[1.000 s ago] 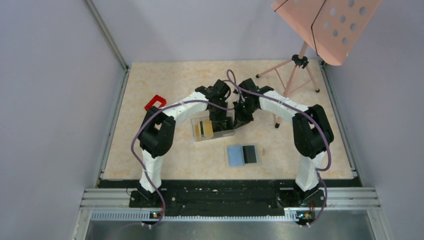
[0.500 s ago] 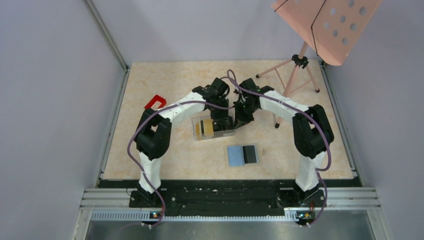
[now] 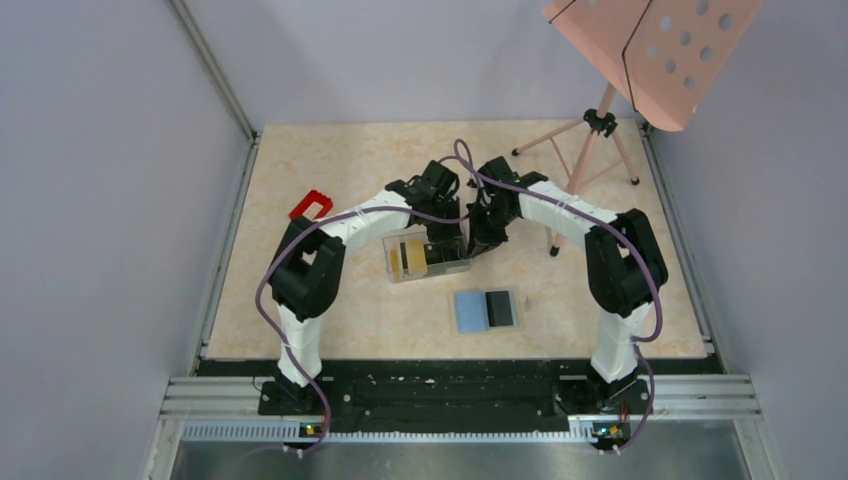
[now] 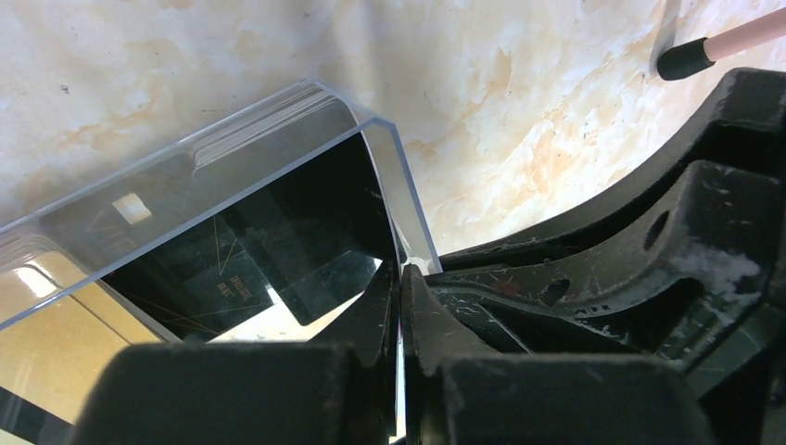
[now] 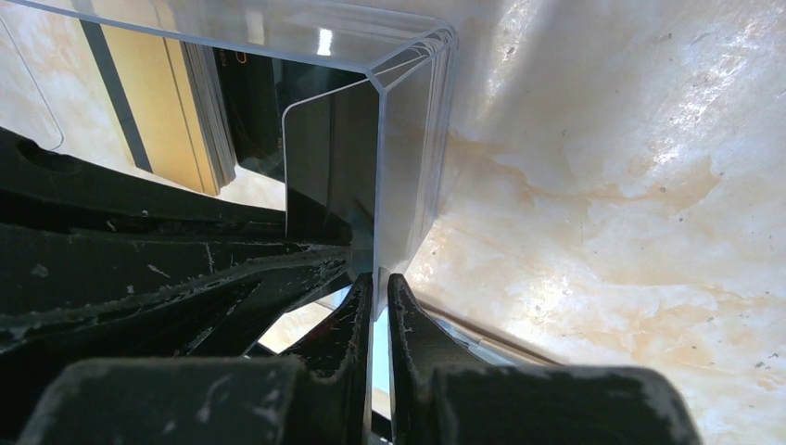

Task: Put the credit cards into the card holder
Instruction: Pick up the credit card from the storage box, then insert the credit card into the card holder.

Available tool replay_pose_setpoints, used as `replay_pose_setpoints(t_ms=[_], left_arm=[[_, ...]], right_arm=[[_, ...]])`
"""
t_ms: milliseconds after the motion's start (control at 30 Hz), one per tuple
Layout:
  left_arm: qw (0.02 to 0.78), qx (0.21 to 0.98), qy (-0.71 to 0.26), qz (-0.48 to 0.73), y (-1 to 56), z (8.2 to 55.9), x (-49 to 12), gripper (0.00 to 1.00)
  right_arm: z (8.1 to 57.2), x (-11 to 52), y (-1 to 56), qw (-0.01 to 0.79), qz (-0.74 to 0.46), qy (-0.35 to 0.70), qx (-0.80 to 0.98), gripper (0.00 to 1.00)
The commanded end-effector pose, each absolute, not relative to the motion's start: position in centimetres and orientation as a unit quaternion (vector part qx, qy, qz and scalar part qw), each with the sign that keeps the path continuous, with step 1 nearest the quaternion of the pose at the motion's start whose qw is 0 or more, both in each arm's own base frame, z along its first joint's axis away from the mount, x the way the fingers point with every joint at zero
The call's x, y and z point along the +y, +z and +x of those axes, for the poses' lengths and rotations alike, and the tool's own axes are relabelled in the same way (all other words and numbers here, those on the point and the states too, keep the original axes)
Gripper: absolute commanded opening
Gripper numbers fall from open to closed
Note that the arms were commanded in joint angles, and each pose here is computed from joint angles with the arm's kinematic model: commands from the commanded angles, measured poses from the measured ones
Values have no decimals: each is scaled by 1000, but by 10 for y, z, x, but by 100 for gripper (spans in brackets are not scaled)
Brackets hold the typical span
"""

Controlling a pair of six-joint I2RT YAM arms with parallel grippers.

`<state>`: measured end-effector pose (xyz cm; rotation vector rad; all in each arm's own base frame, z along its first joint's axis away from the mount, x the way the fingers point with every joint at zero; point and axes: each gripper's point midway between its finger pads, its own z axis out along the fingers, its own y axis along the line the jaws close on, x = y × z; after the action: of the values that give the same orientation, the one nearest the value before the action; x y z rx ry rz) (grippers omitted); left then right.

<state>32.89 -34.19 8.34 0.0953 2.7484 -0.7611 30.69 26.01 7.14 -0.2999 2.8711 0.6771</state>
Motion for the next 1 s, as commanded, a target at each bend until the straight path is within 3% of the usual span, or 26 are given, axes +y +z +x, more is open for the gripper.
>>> replay_pose_setpoints(t_ms=[0,67,300,500,667,967], left_arm=[[155,946,-281,36,89,330,-348,0],[168,942,-290,36,101,331,-349,0],[239,917,-319,27,161,327,-337,0],[278,882,-380,20,202,300,-325,0],[243,833,-497,16,217,257,-332,0],[206,691,-693,5,253,193,-342,0]], right_arm=[[311,279,98,114,-120,273,948,7],[313,280,108,125,-123,278,945,13],[320,271,161,181,-113,309,927,50],[299,254,201,216,-120,361,899,71],[265,248,216,194,-109,472,853,72],[216,240,232,138,-103,616,769,61]])
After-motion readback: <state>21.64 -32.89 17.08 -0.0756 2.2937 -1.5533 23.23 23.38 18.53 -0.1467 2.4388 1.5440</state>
